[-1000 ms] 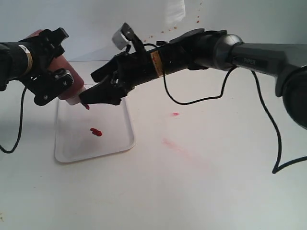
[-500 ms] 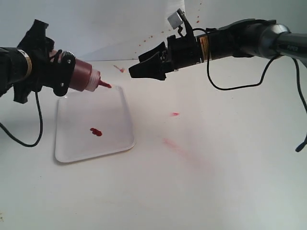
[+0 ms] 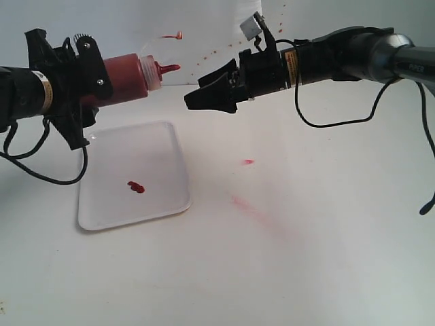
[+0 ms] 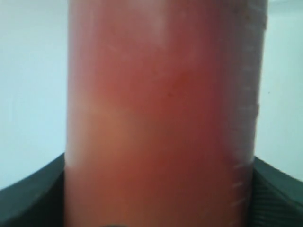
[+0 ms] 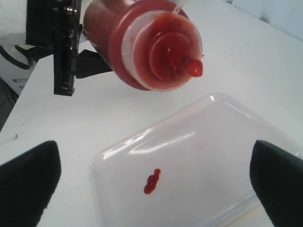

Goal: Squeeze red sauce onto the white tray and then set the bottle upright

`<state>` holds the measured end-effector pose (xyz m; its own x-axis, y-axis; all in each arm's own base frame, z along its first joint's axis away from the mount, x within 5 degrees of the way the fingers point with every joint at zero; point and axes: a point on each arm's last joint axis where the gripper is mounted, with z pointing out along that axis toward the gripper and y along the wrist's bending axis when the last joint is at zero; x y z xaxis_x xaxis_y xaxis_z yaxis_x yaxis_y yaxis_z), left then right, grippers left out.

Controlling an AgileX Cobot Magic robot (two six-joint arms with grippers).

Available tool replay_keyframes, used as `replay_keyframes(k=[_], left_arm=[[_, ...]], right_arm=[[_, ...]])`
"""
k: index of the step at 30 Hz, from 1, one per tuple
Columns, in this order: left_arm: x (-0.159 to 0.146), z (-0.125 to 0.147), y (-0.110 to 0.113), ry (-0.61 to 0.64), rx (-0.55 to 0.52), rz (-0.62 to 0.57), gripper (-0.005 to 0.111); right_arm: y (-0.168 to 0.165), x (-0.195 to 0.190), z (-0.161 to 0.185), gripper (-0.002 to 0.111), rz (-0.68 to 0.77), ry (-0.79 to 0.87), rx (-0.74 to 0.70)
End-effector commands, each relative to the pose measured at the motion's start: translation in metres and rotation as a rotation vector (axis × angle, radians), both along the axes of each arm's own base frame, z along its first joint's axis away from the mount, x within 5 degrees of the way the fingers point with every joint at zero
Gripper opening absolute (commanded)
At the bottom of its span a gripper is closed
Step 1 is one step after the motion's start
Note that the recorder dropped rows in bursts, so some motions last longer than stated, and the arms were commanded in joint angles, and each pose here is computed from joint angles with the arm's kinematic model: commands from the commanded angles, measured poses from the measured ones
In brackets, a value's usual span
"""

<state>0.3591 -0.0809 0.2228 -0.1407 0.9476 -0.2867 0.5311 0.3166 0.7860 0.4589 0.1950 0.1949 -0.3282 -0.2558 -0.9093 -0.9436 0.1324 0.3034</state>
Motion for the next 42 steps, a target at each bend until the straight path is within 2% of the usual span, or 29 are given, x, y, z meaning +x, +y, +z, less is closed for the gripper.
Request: replay_keyframes(k=[1,4,10,13,18,19,24,27,30,33,37,42], left_arm=[[-0.002,0.009,-0.006,0.001,-0.174,0.026,0.000],[-0.004,0.009,-0.015,0.044,-0.322,0.013,0.000],[-0.008,0.009,-0.027,0.105,-0.469,-0.044,0.000],[-0.007,0.016,-0.034,0.115,-0.597,-0.101,0.000],[0.003,0.031,-0.027,0.070,-1.024,-0.110,0.000],[0.005,0.031,-0.025,0.071,-1.069,-0.106,0.000],[0.013,0.007,-0.027,0.133,-1.097,-0.097,0.000],[0.016,-0.007,-0.035,0.178,-1.194,-0.164,0.000],[0.021,-0.022,-0.037,0.199,-1.281,-0.159,0.000],[0.022,-0.037,-0.041,0.239,-1.279,-0.184,0.000],[0.018,-0.043,-0.047,0.270,-1.350,-0.296,0.000],[0.019,-0.054,-0.048,0.322,-1.399,-0.261,0.000]], right_arm=[[0.003,-0.003,0.006,0.103,0.012,-0.002,0.010],[0.010,-0.006,0.006,0.103,0.027,-0.002,0.010],[0.021,-0.010,0.007,0.103,0.044,0.005,0.022],[0.027,-0.012,0.010,0.103,0.044,0.014,0.054],[0.033,-0.014,0.013,0.103,0.040,0.024,0.089],[0.033,-0.013,0.014,0.103,0.035,0.027,0.101],[0.033,-0.011,0.025,0.103,0.005,0.033,0.176],[0.033,-0.012,0.030,0.103,0.004,0.016,0.189],[0.033,-0.012,0.030,0.103,0.009,-0.010,0.189],[0.031,-0.011,0.029,0.103,0.013,-0.033,0.178],[0.031,-0.011,0.029,0.103,0.018,-0.061,0.177],[0.042,-0.015,0.033,0.103,0.030,-0.080,0.214]])
